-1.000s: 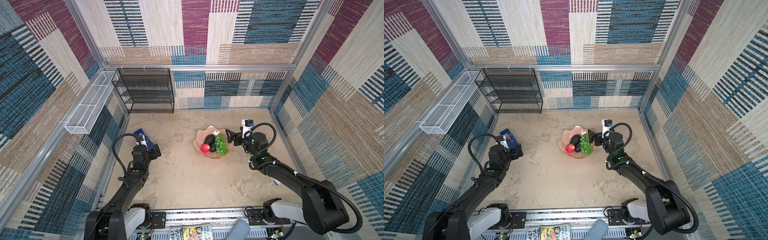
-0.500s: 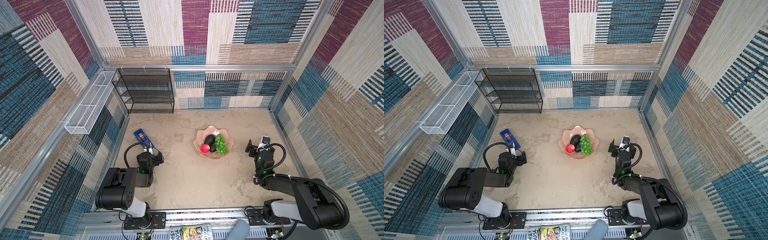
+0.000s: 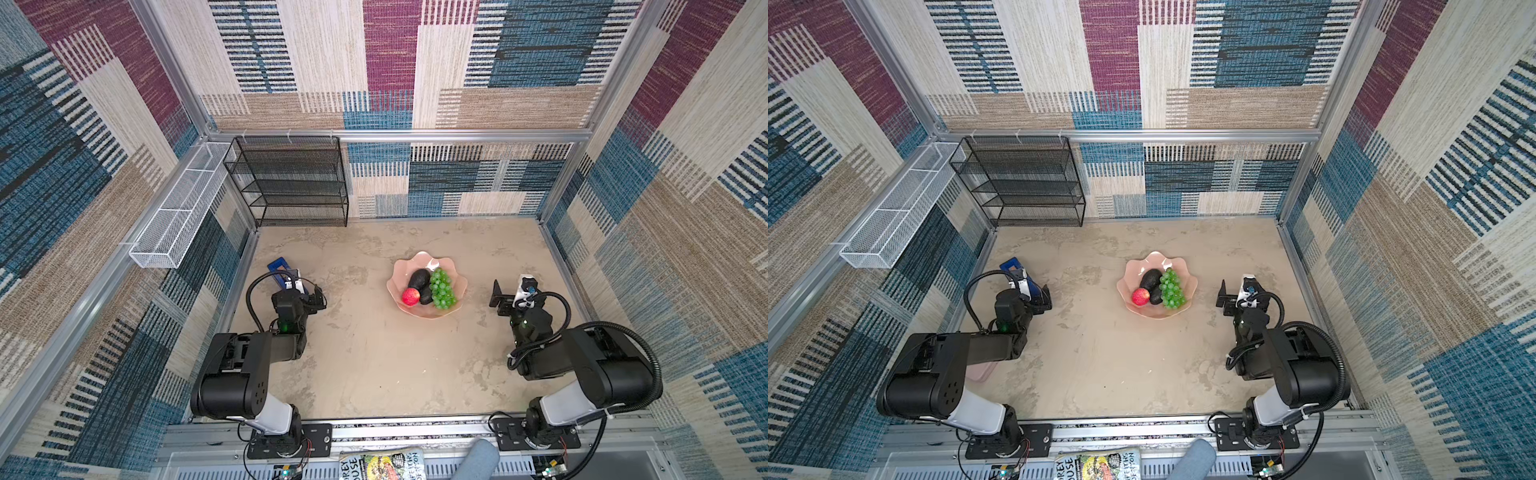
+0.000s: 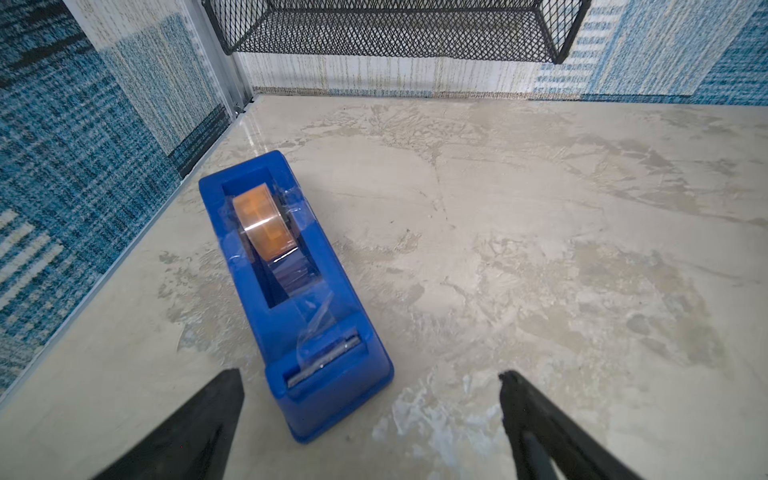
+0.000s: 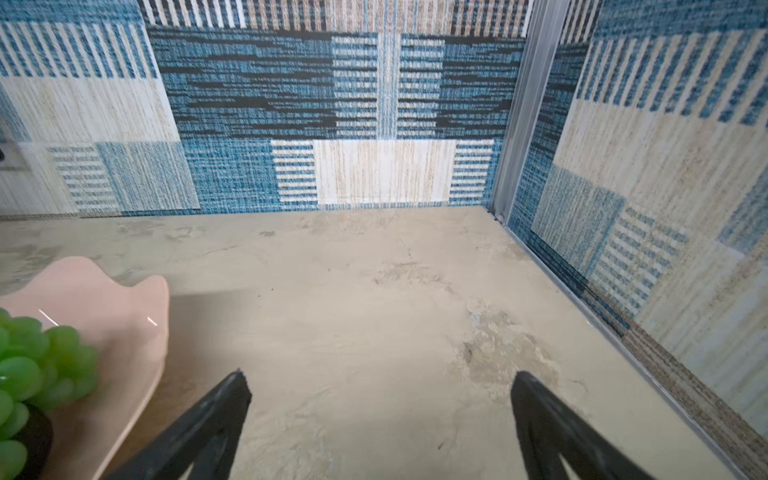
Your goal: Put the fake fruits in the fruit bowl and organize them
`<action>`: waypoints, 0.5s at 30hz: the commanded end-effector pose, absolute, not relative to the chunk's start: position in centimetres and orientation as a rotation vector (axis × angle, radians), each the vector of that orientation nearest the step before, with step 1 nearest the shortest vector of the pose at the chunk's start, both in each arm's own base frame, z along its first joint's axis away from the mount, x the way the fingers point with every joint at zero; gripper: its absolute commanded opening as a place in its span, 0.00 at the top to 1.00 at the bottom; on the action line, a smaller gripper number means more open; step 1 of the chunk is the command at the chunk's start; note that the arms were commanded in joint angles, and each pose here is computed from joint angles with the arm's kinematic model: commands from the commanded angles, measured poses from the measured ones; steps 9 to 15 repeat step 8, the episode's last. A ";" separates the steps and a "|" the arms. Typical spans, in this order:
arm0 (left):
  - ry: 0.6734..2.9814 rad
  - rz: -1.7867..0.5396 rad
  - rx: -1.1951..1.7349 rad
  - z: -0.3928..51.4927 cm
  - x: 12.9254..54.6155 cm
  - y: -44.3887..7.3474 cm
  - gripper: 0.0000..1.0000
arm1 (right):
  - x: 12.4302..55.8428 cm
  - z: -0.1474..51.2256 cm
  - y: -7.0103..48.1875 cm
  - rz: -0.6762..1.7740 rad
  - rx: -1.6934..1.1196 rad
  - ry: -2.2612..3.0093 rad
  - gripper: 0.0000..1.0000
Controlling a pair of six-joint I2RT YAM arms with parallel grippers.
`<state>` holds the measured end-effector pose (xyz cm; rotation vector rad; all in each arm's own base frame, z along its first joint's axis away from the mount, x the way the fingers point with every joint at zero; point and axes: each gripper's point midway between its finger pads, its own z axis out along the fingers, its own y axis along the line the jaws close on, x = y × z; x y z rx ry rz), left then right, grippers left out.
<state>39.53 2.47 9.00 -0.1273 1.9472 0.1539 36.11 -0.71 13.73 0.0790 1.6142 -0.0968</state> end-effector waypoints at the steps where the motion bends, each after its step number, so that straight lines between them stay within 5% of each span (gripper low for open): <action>1: 1.917 0.178 -0.133 9.7 39.8 2.8 0.01 | 36.3 15.0 -0.6 -0.083 0.083 1.559 0.00; 15: 1.924 0.166 -0.130 9.6 39.8 2.8 0.01 | 36.4 14.9 -0.7 -0.081 0.089 1.569 0.00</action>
